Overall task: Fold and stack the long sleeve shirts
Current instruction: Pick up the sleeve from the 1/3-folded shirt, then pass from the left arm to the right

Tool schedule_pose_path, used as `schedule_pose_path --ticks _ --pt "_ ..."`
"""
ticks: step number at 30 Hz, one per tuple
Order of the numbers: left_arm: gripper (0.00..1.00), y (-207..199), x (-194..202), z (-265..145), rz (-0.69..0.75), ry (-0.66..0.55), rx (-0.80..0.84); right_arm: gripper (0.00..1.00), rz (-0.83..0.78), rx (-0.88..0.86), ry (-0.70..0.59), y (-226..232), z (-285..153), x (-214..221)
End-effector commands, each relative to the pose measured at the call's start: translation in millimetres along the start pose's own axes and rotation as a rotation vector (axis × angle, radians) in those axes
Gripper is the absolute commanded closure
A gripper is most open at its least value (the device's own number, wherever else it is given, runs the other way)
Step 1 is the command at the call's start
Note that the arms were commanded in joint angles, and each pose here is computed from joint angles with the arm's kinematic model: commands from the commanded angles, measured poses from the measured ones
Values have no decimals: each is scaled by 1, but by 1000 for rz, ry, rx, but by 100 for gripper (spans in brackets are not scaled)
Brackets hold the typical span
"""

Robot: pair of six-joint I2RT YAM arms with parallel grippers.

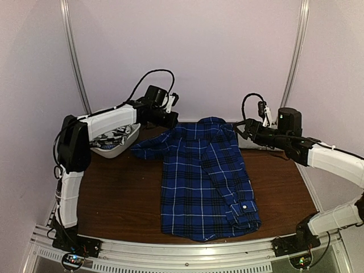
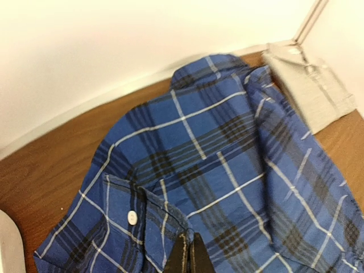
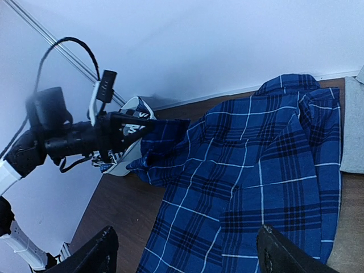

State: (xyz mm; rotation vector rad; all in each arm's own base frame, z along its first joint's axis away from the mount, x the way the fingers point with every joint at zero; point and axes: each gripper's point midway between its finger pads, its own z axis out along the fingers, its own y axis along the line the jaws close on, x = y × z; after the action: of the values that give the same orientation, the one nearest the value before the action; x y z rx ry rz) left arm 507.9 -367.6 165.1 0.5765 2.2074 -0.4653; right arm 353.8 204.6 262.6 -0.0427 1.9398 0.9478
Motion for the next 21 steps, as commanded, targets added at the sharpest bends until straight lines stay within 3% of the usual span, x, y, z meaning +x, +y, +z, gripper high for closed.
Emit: schedule_pose_path --ticks 1,10,21 --pt "100 -62 -38 -45 83 -131 205 16 26 -92 6 16 14 0" --pt "100 -136 -3 -75 91 -77 495 16 82 -114 108 12 53 33" --pt "100 -166 75 -52 67 70 549 20 164 -48 266 -23 100 103"
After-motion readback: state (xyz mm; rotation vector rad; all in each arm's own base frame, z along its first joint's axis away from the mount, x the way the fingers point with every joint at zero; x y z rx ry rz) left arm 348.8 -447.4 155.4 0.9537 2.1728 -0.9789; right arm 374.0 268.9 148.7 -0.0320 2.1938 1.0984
